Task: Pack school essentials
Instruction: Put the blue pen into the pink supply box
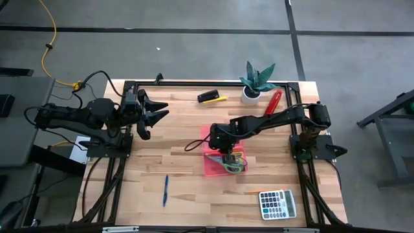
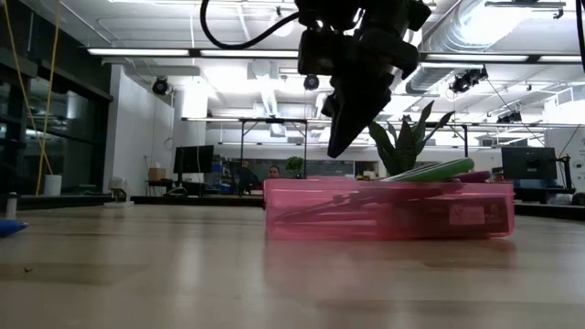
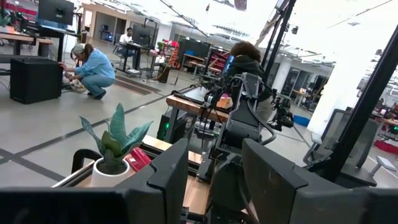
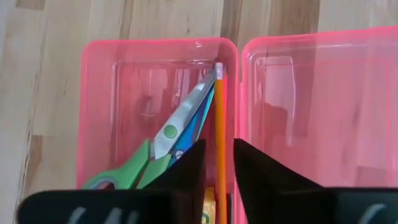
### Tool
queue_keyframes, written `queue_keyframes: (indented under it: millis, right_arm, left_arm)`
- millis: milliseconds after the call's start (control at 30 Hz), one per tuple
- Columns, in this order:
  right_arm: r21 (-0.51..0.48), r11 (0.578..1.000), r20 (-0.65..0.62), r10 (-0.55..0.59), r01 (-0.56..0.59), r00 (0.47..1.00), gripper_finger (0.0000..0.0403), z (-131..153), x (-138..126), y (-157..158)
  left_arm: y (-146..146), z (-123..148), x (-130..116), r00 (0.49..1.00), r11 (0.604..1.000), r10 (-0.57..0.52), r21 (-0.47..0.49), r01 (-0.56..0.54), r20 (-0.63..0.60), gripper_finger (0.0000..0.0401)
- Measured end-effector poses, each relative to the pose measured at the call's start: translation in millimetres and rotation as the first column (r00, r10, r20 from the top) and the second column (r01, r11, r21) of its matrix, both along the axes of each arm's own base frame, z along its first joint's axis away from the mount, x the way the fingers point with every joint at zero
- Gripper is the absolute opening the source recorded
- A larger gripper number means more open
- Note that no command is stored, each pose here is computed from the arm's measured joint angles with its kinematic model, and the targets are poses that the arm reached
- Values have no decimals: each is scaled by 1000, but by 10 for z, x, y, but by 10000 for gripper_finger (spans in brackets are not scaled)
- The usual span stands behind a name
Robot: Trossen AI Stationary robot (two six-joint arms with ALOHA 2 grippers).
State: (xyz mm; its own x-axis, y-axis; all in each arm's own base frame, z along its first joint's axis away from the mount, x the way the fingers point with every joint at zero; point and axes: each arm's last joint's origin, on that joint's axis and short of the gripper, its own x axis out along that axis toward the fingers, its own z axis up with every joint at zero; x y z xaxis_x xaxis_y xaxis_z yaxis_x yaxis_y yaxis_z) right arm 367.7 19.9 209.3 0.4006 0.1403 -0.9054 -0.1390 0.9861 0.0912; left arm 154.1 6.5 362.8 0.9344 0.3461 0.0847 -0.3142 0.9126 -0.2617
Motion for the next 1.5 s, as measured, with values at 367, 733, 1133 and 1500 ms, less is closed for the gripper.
queue_keyframes:
  millis: [367, 733, 1133, 1500]
  right_arm:
    - [-6, 1000, -98, 1, -1, 995, 160, 138, -204, -45]
    - [96, 981, 20, -170, 167, 985, 154, 148, -845, -7]
    - [404, 901, 736, -423, 159, 528, 150, 509, -1361, 5]
    - [349, 926, 833, -378, 147, 403, 150, 699, -1416, -17]
  left_arm:
    - [0, -23, -9, 1000, 1000, 0, 0, 0, -26, 138]
    - [1, -59, -24, 998, 1000, 0, 2, 0, -68, 138]
    - [13, -209, 18, 997, 999, 50, 9, -50, -66, 138]
    - [3, -357, 67, 1000, 1000, 17, 4, -17, 13, 138]
